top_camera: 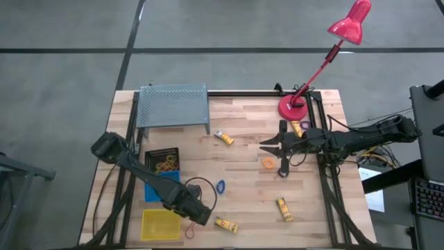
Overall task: Pick & Place Office Desk Supplies
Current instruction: Put the red rubber band in the black bin
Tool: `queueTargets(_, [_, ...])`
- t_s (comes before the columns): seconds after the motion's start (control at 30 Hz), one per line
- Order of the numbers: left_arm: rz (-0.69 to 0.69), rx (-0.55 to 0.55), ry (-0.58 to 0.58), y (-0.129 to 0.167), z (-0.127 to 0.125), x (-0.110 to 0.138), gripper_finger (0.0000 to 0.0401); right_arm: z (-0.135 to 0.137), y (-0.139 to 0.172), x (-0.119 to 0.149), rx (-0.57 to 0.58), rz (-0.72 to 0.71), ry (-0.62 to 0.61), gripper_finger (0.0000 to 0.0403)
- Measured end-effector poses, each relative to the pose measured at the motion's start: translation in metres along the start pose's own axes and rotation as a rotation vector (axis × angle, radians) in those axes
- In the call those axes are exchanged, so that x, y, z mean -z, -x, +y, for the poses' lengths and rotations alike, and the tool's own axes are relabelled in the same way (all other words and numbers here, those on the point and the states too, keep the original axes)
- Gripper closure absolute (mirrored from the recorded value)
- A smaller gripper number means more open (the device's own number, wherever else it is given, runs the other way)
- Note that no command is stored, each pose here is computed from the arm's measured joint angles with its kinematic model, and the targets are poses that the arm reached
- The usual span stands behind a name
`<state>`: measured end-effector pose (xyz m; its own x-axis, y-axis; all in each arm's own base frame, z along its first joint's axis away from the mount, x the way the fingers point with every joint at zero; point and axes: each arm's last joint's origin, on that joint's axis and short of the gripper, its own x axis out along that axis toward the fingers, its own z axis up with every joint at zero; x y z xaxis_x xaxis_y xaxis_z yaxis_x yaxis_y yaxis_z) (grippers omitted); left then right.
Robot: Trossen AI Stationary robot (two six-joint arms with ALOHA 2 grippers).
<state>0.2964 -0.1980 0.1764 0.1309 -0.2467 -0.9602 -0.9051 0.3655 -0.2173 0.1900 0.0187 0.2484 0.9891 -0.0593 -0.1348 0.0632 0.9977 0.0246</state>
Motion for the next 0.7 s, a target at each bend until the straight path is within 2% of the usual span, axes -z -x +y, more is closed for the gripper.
queueTargets(0.23, [-0.017, 0.009, -0.001, -0.004, -0.002, -0.001, 0.0269, 0.000, 0.000, 0.000, 0.000, 0.000, 0.000, 0.0335])
queueTargets(0.47, [0.005, 0.019, -0.020, -0.032, -0.009, -0.003, 0.0268, 0.000, 0.000, 0.000, 0.000, 0.000, 0.001, 0.0335])
queueTargets(0.7, [0.021, 0.022, -0.014, -0.033, -0.009, -0.002, 0.0268, 0.000, 0.000, 0.000, 0.000, 0.000, 0.000, 0.0335])
